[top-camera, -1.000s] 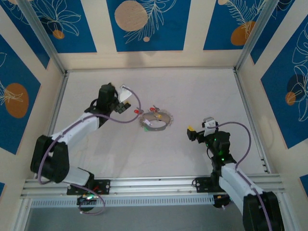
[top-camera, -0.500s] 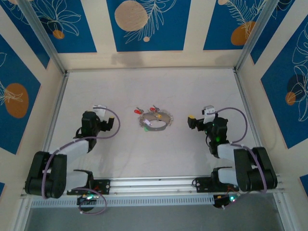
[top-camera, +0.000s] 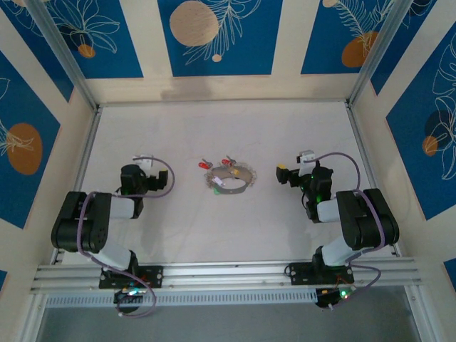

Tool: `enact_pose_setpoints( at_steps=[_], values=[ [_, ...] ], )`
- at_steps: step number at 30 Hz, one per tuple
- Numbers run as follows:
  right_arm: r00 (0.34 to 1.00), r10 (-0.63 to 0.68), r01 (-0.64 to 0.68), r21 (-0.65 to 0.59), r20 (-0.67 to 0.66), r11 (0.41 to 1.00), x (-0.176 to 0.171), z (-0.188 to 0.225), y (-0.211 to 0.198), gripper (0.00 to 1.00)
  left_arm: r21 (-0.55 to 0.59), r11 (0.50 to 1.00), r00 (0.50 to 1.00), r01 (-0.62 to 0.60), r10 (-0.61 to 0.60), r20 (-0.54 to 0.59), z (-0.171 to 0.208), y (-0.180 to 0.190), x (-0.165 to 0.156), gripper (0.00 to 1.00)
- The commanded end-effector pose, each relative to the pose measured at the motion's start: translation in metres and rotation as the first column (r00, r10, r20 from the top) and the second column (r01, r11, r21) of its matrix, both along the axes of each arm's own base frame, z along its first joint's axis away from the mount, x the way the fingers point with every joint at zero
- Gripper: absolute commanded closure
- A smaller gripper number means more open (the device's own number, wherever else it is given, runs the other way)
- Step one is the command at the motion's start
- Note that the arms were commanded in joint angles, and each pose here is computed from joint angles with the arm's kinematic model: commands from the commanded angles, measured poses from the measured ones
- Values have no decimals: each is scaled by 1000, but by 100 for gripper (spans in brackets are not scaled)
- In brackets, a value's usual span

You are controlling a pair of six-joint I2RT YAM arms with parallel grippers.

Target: Put the keys on the keyring

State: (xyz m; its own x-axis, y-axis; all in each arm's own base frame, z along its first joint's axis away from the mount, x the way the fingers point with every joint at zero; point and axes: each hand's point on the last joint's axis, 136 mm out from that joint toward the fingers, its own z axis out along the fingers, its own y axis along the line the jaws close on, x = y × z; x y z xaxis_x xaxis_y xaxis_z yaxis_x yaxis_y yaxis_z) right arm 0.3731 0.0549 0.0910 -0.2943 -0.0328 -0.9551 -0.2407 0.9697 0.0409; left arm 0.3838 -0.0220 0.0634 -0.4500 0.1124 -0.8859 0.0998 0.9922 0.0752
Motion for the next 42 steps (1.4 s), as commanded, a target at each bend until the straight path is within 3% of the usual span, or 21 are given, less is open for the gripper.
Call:
enact_pose_setpoints(
  at_steps=[1,10,18,42],
  values=[
    [1000,-25,25,12,14,1000,8,9,-5,1,-33,999,996,12,-10,86,24,-3,12,0],
    [990,-136,137,22,-29,990,16,6,-23,1,-24,1000,996,10,-8,85,24,-4,12,0],
    [980,-193,191,46,43,980,4,12,-34,1,-19,1000,996,11,-10,86,24,-5,12,0],
    [992,-119,120,19,-52,993,20,4,-21,1,-19,1000,996,11,-9,85,24,-5,12,0]
  ],
)
